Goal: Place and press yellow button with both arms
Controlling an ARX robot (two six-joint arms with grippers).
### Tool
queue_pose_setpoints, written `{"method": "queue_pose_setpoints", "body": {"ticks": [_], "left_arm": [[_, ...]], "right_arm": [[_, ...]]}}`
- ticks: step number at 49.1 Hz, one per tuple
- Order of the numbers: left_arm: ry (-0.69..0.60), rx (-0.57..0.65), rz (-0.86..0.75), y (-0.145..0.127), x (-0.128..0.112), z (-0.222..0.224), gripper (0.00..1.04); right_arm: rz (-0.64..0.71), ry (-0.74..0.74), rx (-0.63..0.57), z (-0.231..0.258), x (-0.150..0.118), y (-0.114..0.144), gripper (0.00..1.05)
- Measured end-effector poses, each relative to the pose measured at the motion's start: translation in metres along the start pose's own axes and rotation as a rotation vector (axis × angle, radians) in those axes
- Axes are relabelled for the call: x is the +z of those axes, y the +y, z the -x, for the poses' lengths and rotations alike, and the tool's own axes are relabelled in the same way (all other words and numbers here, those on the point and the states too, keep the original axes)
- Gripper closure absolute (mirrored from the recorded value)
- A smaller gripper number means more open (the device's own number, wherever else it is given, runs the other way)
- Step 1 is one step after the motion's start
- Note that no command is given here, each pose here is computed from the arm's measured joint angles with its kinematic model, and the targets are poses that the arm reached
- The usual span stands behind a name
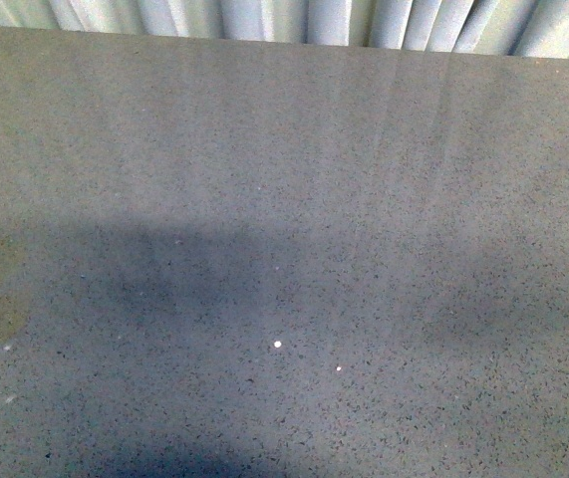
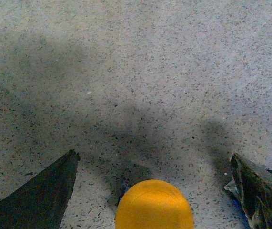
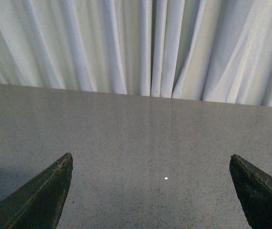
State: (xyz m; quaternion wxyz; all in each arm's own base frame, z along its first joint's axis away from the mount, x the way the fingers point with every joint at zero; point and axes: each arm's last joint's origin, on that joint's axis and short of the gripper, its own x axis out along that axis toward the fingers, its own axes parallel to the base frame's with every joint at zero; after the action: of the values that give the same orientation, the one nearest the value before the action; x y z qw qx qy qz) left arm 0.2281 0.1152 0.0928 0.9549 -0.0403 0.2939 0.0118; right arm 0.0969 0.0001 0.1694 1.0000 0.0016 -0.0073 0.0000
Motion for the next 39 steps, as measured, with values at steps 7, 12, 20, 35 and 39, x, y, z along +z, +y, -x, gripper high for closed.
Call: {"method": "queue_pose_setpoints", "body": {"ticks": [7,12,20,35,39], "left_arm": [[0.015,0.007,0.007,0.0017,-0.0054,-0.0040,0.09],[0.021,0.012,0.010,0.0025,-0.0073,-0.0052,0.09],[0.025,0.019,0.011,0.0032,-0.0087,-0.0063,0.09],[0.022,0.025,-0.006,0.0033,-0.0091,-0.0074,0.10],[0.023,0.025,-0.007,0.0033,-0.0097,-0.0080,0.15]], "right_arm": [[0.000,0.000,0.000,0.0000,0.0000,0.0000,0.09],[0.000,0.000,0.000,0.0000,0.0000,0.0000,0.09],[0.000,0.000,0.000,0.0000,0.0000,0.0000,0.09],[0.000,0.000,0.000,0.0000,0.0000,0.0000,0.09],[0.000,0.000,0.000,0.0000,0.0000,0.0000,0.09]]}}
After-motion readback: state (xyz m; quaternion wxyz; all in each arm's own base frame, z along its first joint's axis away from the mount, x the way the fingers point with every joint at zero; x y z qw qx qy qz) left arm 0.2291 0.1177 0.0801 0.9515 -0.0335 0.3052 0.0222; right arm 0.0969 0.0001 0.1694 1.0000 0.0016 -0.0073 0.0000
